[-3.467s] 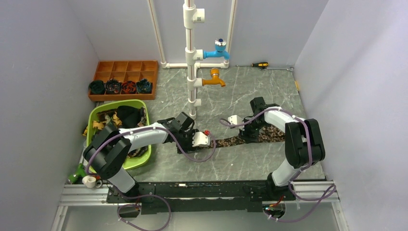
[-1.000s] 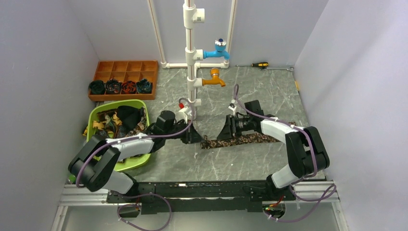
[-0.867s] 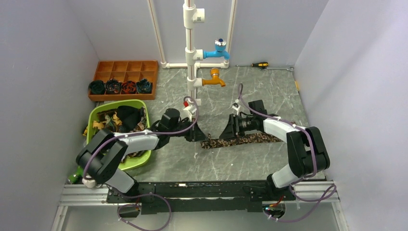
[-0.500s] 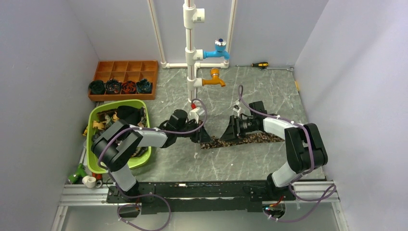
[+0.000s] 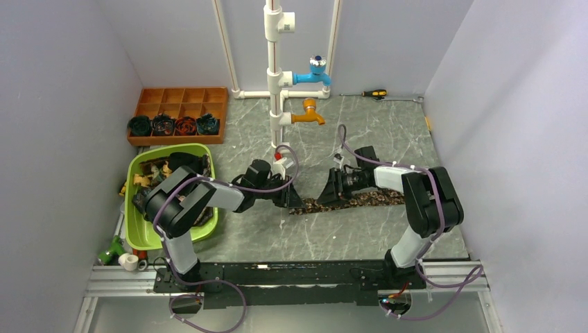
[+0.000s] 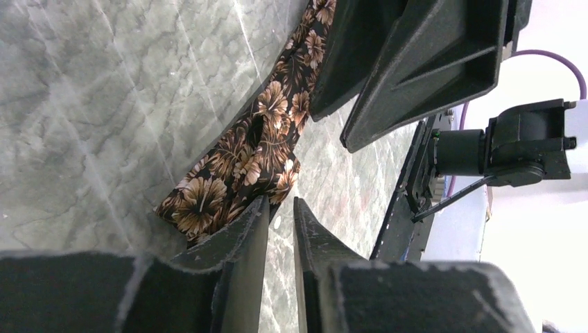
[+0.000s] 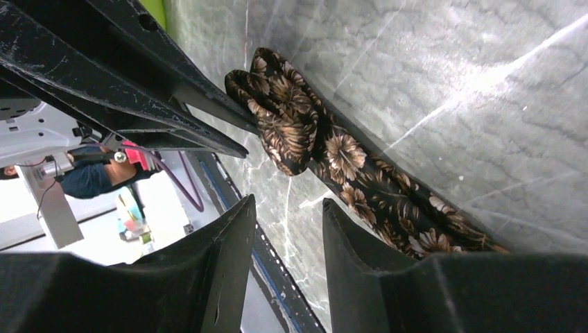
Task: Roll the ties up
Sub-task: Roll the tie at the center of the board.
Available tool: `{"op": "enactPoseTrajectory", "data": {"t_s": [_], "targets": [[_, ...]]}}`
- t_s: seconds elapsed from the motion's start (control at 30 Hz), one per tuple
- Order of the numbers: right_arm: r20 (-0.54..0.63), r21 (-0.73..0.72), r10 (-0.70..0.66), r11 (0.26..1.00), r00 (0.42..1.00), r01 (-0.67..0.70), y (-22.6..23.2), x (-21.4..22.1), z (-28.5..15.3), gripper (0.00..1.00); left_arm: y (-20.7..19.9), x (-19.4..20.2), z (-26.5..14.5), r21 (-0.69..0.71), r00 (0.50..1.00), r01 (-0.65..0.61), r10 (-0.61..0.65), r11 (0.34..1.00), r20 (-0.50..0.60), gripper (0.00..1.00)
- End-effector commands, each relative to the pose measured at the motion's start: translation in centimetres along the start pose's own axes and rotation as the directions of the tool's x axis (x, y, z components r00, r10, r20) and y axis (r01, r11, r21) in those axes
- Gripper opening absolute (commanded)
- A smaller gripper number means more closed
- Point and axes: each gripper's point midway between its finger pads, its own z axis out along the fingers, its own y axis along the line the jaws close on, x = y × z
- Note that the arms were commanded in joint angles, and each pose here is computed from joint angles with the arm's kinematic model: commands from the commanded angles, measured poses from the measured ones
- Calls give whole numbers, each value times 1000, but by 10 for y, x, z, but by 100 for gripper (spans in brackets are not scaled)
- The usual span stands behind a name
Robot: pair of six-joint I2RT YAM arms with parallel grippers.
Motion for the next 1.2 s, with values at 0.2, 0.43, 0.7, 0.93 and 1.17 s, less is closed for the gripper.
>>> {"op": "enactPoseTrajectory", "data": {"t_s": [0.2,0.43,0.7,0.93,1.17], "targets": [[38,46,-79,996,996,77,6,-30,17,43,-10,-18,1,58,998,-43,41,997,42,20],[5,50,-89,995,996,89,5,-27,32,43,-9,-16,0,57,998,-40,38,998,45,20],[-8,95,-102,990,995,102,-5,-24,35,14,-15,-20,-4,69,996,-71,66,995,66,32],[-12,95,-110,989,994,111,-6,-22,34,0,-43,-22,-47,33,899,-432,427,901,98,81],[-8,63,-134,989,991,135,4,-22,31,0,-18,-12,-62,-118,561,-824,826,554,-43,98]]}}
